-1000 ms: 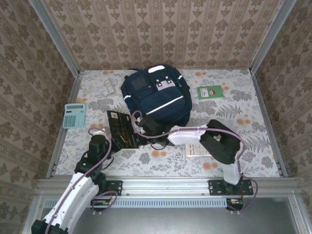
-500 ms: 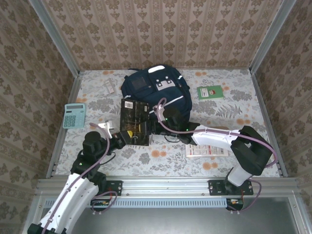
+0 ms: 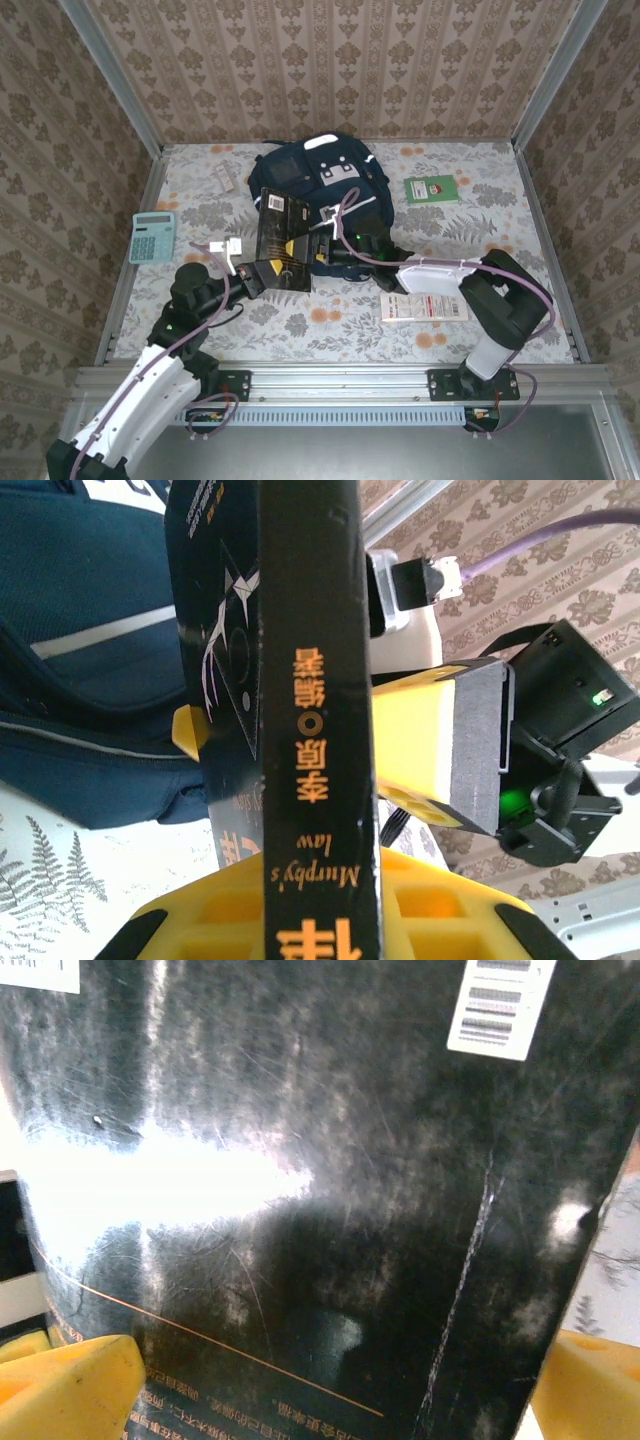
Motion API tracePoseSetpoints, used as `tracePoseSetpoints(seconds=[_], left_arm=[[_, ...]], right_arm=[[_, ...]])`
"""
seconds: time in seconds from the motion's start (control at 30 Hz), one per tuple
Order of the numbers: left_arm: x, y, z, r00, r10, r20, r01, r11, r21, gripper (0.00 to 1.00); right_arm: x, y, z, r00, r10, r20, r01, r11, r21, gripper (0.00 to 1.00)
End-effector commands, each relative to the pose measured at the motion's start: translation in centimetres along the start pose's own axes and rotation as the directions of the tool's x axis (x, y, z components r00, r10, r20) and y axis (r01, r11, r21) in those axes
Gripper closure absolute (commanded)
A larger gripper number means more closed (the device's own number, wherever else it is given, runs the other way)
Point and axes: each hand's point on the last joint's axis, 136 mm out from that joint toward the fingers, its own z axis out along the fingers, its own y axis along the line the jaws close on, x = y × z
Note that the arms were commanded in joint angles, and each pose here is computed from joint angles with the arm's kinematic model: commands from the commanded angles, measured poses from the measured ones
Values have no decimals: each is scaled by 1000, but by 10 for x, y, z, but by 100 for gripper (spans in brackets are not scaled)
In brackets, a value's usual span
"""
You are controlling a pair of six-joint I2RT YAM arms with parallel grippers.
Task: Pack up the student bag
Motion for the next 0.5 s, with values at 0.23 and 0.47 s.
tracePoseSetpoints(seconds=[0.23, 0.47], left_arm=[[-8, -40, 0, 994, 108, 2, -107, 985, 132, 100], [-13, -7, -1, 997, 80, 13, -80, 996, -28, 100]], right_arm=[[4, 57, -4, 999, 14, -31, -23, 949, -315, 3], [7, 64, -20, 999, -29, -28, 20, 956, -294, 20]])
